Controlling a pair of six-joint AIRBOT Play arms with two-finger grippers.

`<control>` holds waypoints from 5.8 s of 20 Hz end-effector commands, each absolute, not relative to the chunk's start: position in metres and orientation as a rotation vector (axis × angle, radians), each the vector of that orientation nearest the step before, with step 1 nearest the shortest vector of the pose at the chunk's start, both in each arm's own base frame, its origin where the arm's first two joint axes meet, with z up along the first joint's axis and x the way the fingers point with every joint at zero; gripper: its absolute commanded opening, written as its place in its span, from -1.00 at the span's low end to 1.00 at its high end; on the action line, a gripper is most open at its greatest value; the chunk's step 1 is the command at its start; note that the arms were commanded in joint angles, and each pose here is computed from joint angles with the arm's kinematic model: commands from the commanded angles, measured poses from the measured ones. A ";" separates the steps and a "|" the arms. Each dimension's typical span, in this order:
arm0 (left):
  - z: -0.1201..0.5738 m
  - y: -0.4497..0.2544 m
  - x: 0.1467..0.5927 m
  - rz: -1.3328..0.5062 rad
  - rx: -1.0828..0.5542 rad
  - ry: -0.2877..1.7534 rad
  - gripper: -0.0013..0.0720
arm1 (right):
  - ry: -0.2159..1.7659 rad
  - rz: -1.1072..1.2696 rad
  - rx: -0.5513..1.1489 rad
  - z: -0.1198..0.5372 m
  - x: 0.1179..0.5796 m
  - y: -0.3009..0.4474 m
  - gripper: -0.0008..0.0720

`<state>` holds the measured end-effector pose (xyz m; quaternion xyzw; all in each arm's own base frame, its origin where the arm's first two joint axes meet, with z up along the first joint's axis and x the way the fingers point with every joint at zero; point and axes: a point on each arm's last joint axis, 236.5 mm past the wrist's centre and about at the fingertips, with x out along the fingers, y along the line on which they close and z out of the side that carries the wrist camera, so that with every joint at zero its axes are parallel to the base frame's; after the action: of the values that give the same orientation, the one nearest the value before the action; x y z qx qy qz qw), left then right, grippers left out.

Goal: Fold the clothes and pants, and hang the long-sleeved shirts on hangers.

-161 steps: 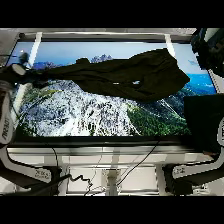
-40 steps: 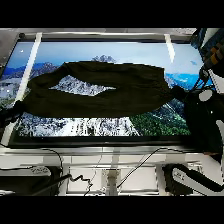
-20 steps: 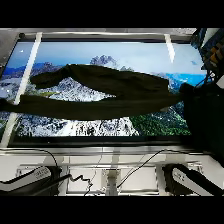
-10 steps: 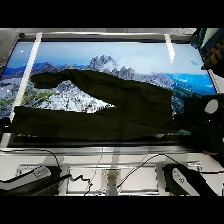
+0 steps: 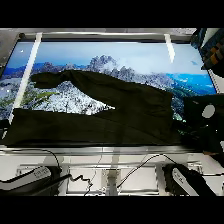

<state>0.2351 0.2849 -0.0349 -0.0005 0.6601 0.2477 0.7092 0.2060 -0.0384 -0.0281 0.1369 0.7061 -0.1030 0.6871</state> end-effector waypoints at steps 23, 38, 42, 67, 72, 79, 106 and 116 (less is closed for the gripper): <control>-0.106 0.234 0.354 0.656 -0.651 1.374 0.91 | 1.155 -0.233 0.263 0.046 0.306 -0.063 0.91; -0.078 0.241 0.379 0.553 -0.529 1.341 -0.92 | 1.185 -0.390 0.230 0.044 0.285 -0.112 0.28; -0.031 0.249 0.414 0.476 -0.413 1.226 -0.92 | 1.388 -0.406 0.371 0.024 0.222 -0.125 0.27; 0.057 0.226 0.499 0.438 -0.327 0.840 -0.93 | 0.871 -0.273 1.117 -0.035 0.300 -0.064 -0.90; 0.129 0.202 0.554 0.381 -0.300 0.581 -0.94 | 0.594 -0.245 0.940 0.037 0.384 -0.082 -0.90; 0.204 0.246 0.493 0.493 -0.257 0.598 -0.93 | 0.486 -0.171 0.677 0.112 0.446 -0.090 -0.90; -0.038 0.278 0.170 0.722 -0.214 1.794 -0.93 | 1.708 -0.105 0.428 -0.064 0.201 -0.034 -0.90; 0.056 0.289 0.420 0.629 0.061 0.894 -0.93 | 1.147 -0.171 0.642 -0.042 0.289 -0.026 -0.90</control>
<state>0.3288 0.2994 0.0014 0.0078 0.5748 0.3105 0.7571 0.2423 -0.0179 -0.0601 0.2527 0.6484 -0.0519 0.7163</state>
